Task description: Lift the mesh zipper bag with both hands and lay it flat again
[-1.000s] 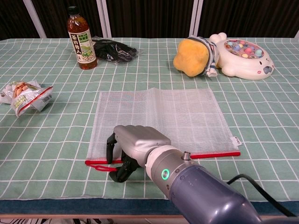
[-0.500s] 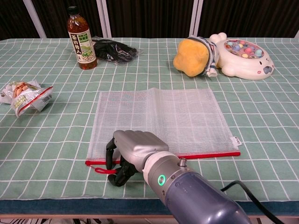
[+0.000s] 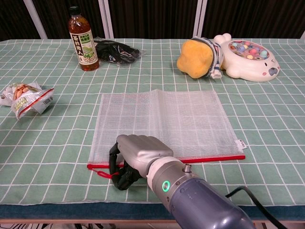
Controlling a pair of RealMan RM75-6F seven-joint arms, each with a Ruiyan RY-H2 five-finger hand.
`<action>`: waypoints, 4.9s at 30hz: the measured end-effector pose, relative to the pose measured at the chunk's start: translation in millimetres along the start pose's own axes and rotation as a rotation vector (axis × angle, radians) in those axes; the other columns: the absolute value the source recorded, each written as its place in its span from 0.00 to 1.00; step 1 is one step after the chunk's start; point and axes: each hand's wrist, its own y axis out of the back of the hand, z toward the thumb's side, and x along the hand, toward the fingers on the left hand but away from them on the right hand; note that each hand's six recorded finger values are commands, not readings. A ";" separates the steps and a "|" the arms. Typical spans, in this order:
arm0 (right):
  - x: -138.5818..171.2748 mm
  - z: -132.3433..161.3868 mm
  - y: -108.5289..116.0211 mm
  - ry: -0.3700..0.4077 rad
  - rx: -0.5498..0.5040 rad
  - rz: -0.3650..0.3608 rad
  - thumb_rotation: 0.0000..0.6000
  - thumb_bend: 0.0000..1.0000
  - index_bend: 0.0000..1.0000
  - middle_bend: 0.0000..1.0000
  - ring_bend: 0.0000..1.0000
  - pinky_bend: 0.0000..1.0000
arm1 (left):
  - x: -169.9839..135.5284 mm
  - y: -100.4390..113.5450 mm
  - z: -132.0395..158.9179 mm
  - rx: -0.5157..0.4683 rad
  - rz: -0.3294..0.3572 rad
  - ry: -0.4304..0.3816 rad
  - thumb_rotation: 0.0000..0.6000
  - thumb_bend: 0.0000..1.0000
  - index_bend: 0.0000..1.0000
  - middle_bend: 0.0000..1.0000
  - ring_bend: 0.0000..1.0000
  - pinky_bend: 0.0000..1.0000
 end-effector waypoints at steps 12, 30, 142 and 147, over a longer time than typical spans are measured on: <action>5.7 1.5 7.5 0.013 0.000 -0.014 1.00 0.57 0.55 1.00 1.00 1.00 | -0.7 0.0 -0.4 0.003 0.000 0.003 1.00 0.08 0.00 0.00 0.00 0.00; 11.7 -0.7 119.8 0.031 -0.007 -0.209 1.00 0.57 0.56 1.00 1.00 1.00 | 11.1 13.2 12.8 -0.034 0.012 0.025 1.00 0.08 0.10 0.00 0.00 0.00; 15.0 29.8 212.8 0.051 -0.042 -0.299 1.00 0.58 0.57 1.00 1.00 1.00 | 149.6 -67.3 279.3 -0.008 -0.348 -0.519 1.00 0.37 0.59 0.04 0.00 0.00; 16.2 30.3 213.2 0.053 -0.043 -0.299 1.00 0.58 0.57 1.00 1.00 1.00 | 150.8 -65.9 280.0 -0.015 -0.332 -0.517 1.00 0.38 0.60 0.05 0.00 0.00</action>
